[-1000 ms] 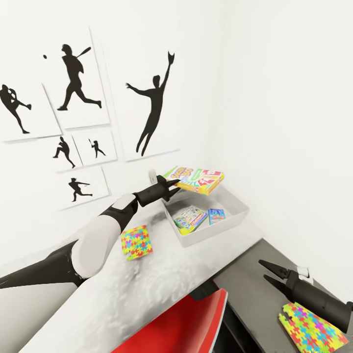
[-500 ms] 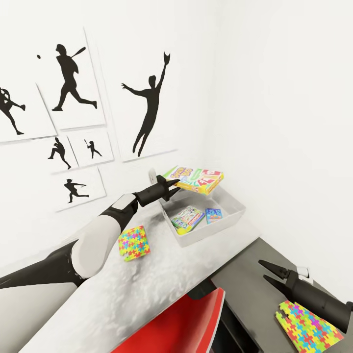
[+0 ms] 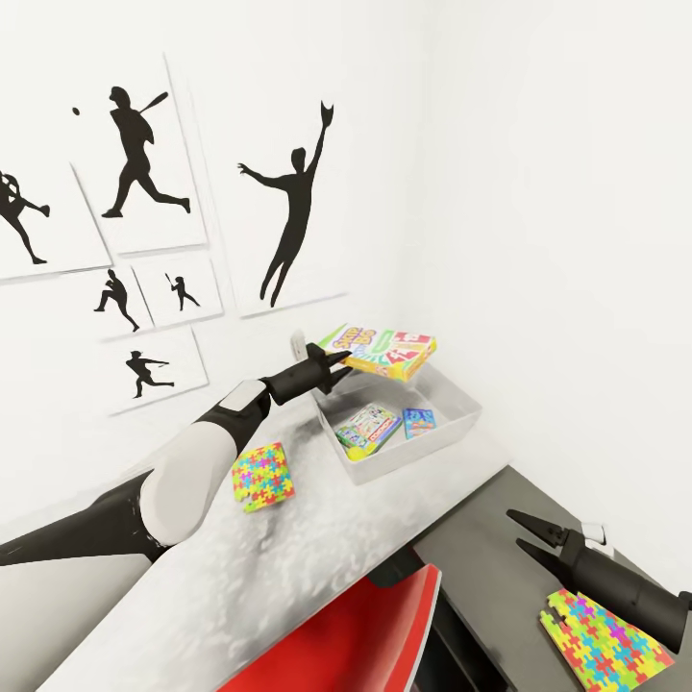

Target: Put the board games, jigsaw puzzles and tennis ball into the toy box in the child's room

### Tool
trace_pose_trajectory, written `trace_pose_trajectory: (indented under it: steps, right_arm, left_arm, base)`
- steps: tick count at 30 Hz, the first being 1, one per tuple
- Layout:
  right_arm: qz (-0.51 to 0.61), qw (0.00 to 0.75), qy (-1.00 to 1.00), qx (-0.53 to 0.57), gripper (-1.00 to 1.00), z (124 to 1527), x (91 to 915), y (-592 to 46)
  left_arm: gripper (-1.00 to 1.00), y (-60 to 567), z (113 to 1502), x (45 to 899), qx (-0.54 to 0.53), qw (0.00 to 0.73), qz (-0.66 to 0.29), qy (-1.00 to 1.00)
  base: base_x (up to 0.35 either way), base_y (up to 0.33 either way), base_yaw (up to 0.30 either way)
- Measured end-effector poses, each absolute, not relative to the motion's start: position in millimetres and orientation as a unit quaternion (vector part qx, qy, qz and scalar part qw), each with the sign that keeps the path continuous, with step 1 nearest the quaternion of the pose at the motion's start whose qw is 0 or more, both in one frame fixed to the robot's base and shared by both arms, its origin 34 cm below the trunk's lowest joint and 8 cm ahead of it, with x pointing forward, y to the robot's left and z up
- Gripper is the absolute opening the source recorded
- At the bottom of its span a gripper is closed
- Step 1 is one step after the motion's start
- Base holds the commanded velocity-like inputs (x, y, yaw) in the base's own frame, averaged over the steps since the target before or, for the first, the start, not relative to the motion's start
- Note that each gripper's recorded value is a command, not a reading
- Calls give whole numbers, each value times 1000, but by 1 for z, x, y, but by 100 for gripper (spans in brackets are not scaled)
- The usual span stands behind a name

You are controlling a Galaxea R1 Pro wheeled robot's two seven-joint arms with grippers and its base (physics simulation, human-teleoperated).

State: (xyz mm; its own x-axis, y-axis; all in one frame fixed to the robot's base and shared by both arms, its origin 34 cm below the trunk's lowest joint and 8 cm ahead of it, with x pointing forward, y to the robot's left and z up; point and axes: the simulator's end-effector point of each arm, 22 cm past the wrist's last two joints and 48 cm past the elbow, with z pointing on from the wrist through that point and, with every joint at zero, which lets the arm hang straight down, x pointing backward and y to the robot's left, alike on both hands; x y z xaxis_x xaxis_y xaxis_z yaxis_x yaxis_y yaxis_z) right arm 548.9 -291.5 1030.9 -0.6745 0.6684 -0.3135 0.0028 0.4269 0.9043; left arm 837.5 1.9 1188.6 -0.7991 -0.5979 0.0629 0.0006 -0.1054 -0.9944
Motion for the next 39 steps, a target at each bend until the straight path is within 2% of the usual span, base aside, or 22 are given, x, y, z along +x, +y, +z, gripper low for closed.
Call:
trace_pose_trajectory:
  steps: [10,27,39]
  right_arm:
    - [490,340,773,217,100,1031,549,-291]
    - [489,340,773,217,100,1031,549,-291]
    - [489,340,773,217,100,1031,549,-291]
  left_arm:
    - [-100,5,1188,842,-241,226,-701,633]
    - [-100,7,1187,843,-243,228,-702,630]
    - [-100,19,1199,852,-248,270,-710,601]
  base:
    - [0,0,-84]
    - [0,0,-7]
    - [94,-30,0]
